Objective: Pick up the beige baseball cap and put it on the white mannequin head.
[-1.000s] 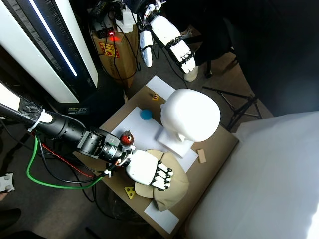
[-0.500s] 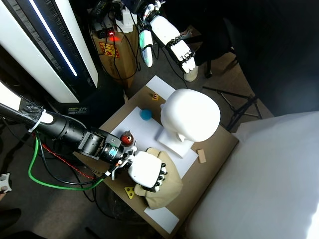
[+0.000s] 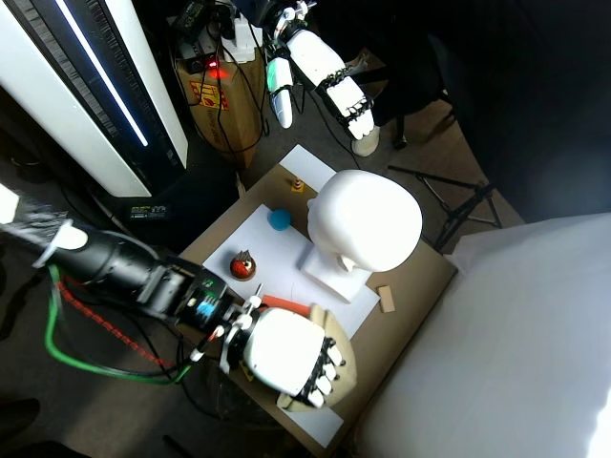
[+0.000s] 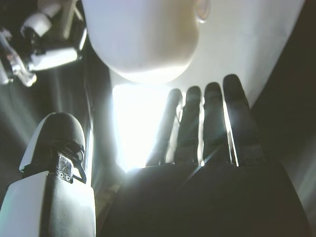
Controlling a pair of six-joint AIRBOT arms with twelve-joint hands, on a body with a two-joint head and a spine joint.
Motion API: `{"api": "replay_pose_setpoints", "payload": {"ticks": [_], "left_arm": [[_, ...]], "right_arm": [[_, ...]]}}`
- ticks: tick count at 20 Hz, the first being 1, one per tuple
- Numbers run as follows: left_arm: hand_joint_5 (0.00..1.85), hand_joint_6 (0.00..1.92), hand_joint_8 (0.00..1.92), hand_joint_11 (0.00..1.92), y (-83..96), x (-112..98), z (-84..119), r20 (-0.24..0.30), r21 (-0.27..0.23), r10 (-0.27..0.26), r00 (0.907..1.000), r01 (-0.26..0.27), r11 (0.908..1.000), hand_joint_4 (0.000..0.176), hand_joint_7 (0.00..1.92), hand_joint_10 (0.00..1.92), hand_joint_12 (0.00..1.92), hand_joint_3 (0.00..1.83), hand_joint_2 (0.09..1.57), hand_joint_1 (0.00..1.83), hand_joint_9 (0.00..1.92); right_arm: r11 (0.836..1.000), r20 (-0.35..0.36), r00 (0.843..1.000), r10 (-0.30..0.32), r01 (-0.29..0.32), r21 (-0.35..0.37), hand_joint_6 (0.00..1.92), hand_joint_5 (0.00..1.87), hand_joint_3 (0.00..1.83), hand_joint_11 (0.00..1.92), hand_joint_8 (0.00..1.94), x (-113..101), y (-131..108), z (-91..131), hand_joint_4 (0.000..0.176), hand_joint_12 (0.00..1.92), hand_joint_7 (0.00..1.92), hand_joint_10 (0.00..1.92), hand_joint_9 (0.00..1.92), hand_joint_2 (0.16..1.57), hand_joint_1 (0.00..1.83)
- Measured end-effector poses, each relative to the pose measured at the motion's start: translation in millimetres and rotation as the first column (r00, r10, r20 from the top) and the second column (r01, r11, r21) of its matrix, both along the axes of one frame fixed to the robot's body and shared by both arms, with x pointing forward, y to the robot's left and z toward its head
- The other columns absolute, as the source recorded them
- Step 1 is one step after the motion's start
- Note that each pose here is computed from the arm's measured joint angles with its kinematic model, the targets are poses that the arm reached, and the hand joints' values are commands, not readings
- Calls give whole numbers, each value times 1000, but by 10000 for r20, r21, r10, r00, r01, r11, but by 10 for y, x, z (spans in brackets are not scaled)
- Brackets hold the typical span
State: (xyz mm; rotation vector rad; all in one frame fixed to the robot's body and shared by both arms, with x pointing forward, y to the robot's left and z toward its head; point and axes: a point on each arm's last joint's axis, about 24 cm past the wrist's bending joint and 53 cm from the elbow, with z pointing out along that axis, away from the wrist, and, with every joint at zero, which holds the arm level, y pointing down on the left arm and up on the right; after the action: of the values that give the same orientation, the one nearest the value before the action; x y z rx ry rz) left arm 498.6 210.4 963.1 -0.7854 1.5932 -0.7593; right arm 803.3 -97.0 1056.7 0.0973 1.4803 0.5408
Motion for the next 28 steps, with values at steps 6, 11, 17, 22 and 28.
{"api": "replay_pose_setpoints", "payload": {"ticks": [6, 11, 17, 22, 28], "left_arm": [[60, 0, 0, 0, 10, -1, -7, -26, -20, 51, 10000, -51, 10000, 0, 44, 0, 345, 1, 1116, 34, 37], [59, 0, 0, 0, 15, 1, -8, -18, -99, 61, 10000, -61, 9999, 0, 44, 0, 343, 4, 1125, 33, 36], [57, 1, 0, 0, 6, 6, 0, 26, -104, 5, 10000, -5, 9999, 0, 45, 0, 323, 3, 1128, 27, 38], [56, 1, 1, 0, 23, -17, -19, -28, -54, -12, 10000, 12, 10000, 0, 46, 0, 320, 1, 1126, 27, 38], [55, 0, 1, 0, 13, -20, -16, -23, -67, -46, 10000, 46, 10000, 0, 48, 0, 314, 0, 1121, 33, 38]], "right_arm": [[9993, 1187, 9929, -4, -39, 363, 965, 853, 0, 923, 1003, 45, 59, 745, 0, 1398, 963, 1364, 909, 1136, 1375], [9994, 1697, 9855, 59, -116, 325, 1021, 810, 1, 924, 1001, 55, 212, 1109, 0, 1401, 954, 1360, 918, 1142, 1372], [9969, 2823, 9593, 94, -311, 726, 1021, 806, 0, 908, 1005, -63, 409, 1595, 0, 1396, 953, 1360, 919, 1144, 1373], [9904, 3824, 9197, 887, -1225, 648, 1020, 811, 0, 904, 1005, -364, 863, 1970, 0, 1397, 953, 1360, 919, 1143, 1373], [9768, 4242, 8946, 1403, -1952, 886, 1020, 812, 0, 907, 1005, -642, 1244, 2176, 0, 1400, 953, 1352, 922, 1142, 1373]]}}
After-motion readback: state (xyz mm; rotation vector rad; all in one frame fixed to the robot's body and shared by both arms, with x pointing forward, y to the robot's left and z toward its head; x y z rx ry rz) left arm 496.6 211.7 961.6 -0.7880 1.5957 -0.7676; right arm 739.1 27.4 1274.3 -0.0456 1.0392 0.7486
